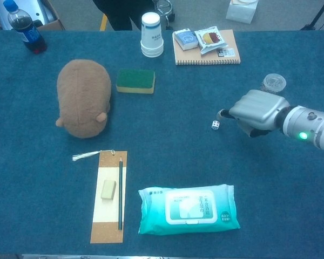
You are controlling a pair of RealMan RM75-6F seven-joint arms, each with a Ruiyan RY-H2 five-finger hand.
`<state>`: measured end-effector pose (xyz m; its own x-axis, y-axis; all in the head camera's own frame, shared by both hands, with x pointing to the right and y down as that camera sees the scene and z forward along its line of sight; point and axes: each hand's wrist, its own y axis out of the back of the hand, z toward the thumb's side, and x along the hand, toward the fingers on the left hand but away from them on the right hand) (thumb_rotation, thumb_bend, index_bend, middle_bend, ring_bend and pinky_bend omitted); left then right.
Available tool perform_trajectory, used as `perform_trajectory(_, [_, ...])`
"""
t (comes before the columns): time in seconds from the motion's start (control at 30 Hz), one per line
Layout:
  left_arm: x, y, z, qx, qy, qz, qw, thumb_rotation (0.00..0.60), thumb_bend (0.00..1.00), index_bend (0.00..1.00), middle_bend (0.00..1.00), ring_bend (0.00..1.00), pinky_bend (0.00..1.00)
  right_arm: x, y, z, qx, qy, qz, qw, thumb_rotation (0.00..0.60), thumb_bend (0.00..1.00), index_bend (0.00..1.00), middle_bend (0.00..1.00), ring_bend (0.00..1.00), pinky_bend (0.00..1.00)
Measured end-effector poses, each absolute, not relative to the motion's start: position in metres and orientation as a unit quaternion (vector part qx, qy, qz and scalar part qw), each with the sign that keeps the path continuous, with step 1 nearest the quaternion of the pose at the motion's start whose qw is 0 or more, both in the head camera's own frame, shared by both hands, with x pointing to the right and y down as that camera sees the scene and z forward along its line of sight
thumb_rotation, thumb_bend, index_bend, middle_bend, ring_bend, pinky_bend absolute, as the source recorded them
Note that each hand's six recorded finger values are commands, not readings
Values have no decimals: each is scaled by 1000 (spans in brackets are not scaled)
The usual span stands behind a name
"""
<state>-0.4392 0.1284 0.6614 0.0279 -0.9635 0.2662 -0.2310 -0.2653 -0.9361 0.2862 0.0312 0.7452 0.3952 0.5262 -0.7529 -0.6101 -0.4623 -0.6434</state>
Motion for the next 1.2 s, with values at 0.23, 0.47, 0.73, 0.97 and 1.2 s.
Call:
perform_trajectory(0.23, [-440, 128, 663, -618, 484, -502, 363, 600, 226, 0, 0, 0, 247, 286, 34, 749, -661, 34, 547, 512, 600, 1000, 192, 881, 882, 1000])
perform_trajectory(0.47, [-440, 128, 663, -618, 485, -501, 363, 600, 226, 0, 0, 0, 247, 287, 36, 748, -665, 33, 543, 512, 600, 1000, 195, 881, 882, 1000])
perform_trajectory(0.73, [-439, 128, 663, -617, 485, -501, 364, 600, 226, 0, 0, 0, 247, 286, 39, 745, -670, 30, 536, 513, 600, 1000, 196, 881, 881, 1000])
perform_trajectory(0.97, [-439, 128, 663, -617, 485, -502, 363, 600, 226, 0, 0, 0, 247, 283, 41, 743, -675, 28, 527, 515, 600, 1000, 199, 881, 881, 1000])
perform_trajectory(1.2, [-440, 127, 663, -617, 485, -502, 363, 600, 226, 0, 0, 0, 247, 282, 44, 742, -679, 28, 521, 516, 600, 1000, 202, 881, 881, 1000])
